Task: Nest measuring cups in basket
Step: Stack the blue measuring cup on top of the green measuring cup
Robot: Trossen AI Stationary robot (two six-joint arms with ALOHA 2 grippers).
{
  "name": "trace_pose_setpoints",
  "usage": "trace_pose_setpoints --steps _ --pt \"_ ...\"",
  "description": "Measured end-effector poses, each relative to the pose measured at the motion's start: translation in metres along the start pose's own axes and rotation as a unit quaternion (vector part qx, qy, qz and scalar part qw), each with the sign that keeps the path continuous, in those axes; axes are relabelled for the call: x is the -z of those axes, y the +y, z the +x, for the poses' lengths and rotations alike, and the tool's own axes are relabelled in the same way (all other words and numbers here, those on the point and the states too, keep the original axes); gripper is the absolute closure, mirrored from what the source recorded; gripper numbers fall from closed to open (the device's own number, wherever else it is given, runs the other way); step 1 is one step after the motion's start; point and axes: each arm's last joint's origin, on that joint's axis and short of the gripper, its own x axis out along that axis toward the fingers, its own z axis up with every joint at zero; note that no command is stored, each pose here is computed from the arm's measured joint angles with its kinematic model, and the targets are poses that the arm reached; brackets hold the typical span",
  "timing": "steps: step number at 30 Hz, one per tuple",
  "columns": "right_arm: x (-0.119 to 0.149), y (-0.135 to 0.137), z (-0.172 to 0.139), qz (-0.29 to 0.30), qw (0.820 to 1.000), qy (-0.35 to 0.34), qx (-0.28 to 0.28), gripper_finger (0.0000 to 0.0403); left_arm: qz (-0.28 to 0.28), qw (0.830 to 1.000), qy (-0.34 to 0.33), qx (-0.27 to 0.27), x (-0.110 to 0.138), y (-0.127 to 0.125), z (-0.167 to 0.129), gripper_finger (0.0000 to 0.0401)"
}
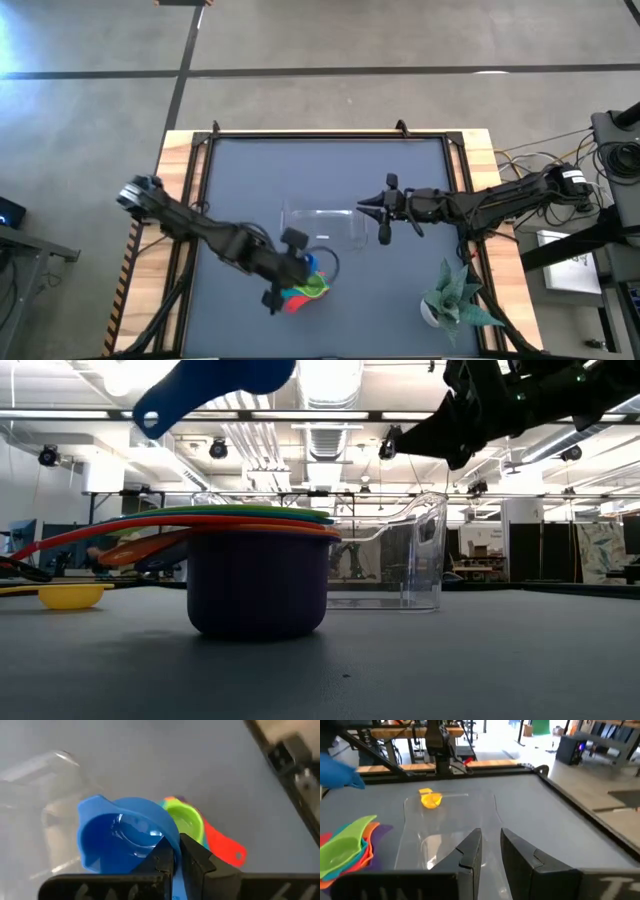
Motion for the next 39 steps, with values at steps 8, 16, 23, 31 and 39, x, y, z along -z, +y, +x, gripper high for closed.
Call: trace_pose_setpoints --steps 8,16,23,31,39 --pt "0.006 0.003 -0.001 0.013 1.0 0.027 -0.007 0.0346 -0.002 0.992 0.123 0.001 -0.012 -0.01 0.043 0.0401" --pt "-0.001 0.004 0.0 0.007 1.0 0.016 -0.009 0.0346 0.013 0.981 0.193 0.013 -0.031 -0.032 0.067 0.0401" --pt "-0.003 0.005 0.0 0.013 1.0 0.005 -0.012 0.0346 0.029 0.984 0.175 0.021 -0.051 -0.048 0.072 0.0401" --pt "-0.003 0.007 -0.001 0.015 1.0 0.004 -0.018 0.0346 0.034 0.982 0.183 0.022 -0.051 -0.05 0.076 0.0401" --pt "-0.004 0.007 -0.001 0.016 1.0 0.002 -0.019 0.0346 0.032 0.978 0.202 0.028 -0.044 -0.05 0.084 0.0391"
